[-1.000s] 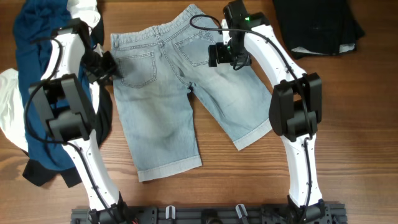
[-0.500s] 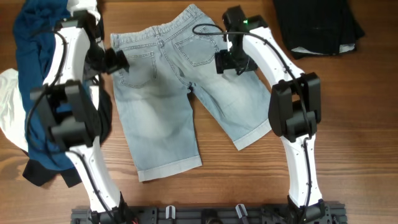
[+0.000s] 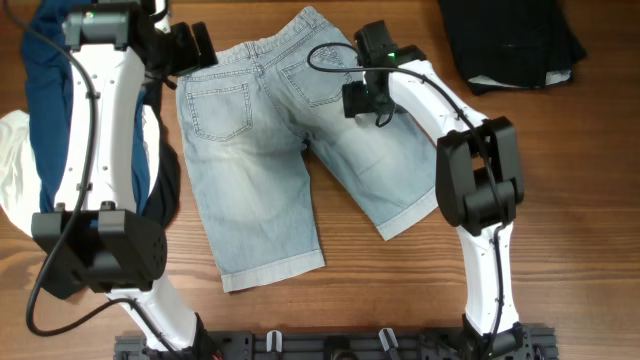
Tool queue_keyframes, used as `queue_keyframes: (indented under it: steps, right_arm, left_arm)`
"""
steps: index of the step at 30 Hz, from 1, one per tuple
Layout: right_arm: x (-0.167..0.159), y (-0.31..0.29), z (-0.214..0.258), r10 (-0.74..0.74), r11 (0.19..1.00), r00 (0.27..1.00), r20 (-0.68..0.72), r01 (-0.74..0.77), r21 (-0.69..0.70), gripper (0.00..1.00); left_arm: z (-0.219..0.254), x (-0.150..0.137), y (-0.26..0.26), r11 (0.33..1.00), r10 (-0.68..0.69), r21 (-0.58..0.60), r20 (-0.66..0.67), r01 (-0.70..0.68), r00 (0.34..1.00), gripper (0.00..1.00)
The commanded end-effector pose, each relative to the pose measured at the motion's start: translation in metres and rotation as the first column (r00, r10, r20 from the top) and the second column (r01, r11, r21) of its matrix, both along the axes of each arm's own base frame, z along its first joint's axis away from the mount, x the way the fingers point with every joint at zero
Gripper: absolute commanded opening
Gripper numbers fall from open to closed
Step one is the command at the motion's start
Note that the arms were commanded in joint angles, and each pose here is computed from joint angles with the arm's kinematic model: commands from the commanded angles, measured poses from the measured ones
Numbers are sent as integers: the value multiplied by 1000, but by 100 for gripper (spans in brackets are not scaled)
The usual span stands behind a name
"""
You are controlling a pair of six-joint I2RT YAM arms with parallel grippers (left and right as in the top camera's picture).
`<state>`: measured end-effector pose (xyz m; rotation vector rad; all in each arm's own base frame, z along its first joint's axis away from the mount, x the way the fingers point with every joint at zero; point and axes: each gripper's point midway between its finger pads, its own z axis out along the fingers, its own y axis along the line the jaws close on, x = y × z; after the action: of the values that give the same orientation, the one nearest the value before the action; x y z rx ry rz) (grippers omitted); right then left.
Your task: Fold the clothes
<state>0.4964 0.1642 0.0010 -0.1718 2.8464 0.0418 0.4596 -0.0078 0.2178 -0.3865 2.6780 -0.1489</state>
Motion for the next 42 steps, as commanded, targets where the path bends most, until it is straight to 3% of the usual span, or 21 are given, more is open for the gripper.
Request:
queue_keyframes:
  steps: [1,12,23,25,29,32,38,42]
  right_arm:
    - [6,-38,-50,-47,998,999,-28,45,-54,90]
    - [42,-45,-81,-28,999,996,83,30,-22,89]
    - [117,-77,-42,-72,993,907,415,105,-57,80]
    - [123,-85,-38,-96,991,894,437,128,-43,81]
    - [122,-93,-33,-98,994,910,402,112,-12,95]
    - [117,-84,-9,-74,997,925,372,76,8,96]
    - [107,-64,94,-5,1000,896,445,-1,12,100]
    - [83,-48,164,0,994,881,473,-51,95,100]
  left_arm:
    - [-3,4,0,999,-16,50,7,16,1000,100]
    - [-5,9,-1,999,-18,49,17,17,1000,100]
    - [-24,21,-1,999,-18,49,2,18,1000,100]
    - [-29,23,-1,999,-18,49,-5,18,1000,100]
    - [-48,36,-1,994,-75,77,-12,76,997,100]
    - [-65,52,-2,990,-109,93,-4,109,994,100]
    - [-97,79,5,991,-95,95,23,92,995,100]
    - [-127,88,19,994,-69,90,1,69,998,100]
